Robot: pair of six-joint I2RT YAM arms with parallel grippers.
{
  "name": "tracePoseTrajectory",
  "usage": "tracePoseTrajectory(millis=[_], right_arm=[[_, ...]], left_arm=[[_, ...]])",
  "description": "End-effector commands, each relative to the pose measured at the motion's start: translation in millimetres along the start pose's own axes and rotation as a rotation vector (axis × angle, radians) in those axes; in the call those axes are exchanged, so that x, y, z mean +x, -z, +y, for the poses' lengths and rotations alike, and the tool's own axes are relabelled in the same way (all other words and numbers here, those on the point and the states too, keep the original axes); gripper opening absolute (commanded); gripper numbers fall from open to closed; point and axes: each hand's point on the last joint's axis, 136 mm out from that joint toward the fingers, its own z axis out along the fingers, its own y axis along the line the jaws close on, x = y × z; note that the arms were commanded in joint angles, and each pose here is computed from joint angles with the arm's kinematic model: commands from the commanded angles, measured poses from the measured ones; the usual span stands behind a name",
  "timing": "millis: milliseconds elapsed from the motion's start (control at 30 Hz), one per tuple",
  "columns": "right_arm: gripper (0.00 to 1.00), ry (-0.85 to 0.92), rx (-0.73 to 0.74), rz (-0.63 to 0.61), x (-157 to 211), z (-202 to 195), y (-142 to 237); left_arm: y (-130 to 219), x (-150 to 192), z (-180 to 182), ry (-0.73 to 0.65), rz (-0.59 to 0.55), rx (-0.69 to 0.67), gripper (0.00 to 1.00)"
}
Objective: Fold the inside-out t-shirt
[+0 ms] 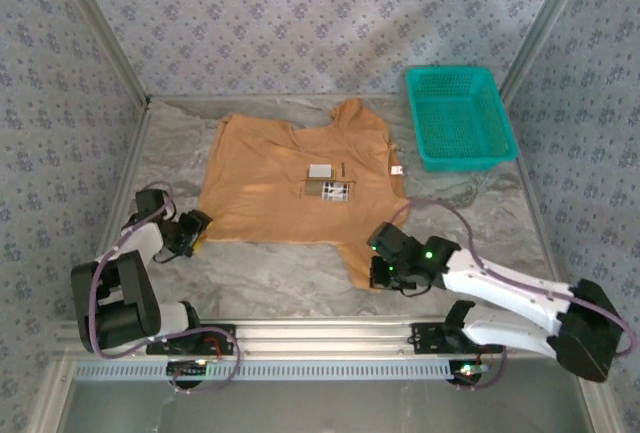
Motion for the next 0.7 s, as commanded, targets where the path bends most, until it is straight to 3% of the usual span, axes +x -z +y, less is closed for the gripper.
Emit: tracePoseTrajectory(millis=[0, 167, 200, 300, 367, 533, 667], right_arm=[[0.0, -0.071, 0.055, 0.102, 34, -31, -4], [0.0, -0.127, 0.049, 0.121, 49, -44, -18], [0.07, -0.127, 0.048, 0.118, 49, -44, -20], [0.47, -0.118, 0.066, 0.086, 40, -42, -14], [0.59, -0.106, 0.101, 0.043, 30, -44, -4], [0.65, -0.124, 0.164, 0.001, 21, -54, 13], [0.51, -0.139, 0.134, 0.039, 27, -52, -1]], left_arm=[[-5, -6, 23, 0.006, -0.051, -0.079, 0.6], [1, 5, 14, 0.003, -0.05, -0.029, 0.58], [3, 7, 13, -0.008, -0.053, -0.029, 0.58], [14, 10, 11, -0.041, -0.069, -0.045, 0.58], [25, 8, 10, -0.064, -0.095, -0.07, 0.59], [53, 3, 13, -0.086, -0.188, -0.116, 0.6], [56, 7, 23, -0.068, -0.209, -0.141, 0.59]])
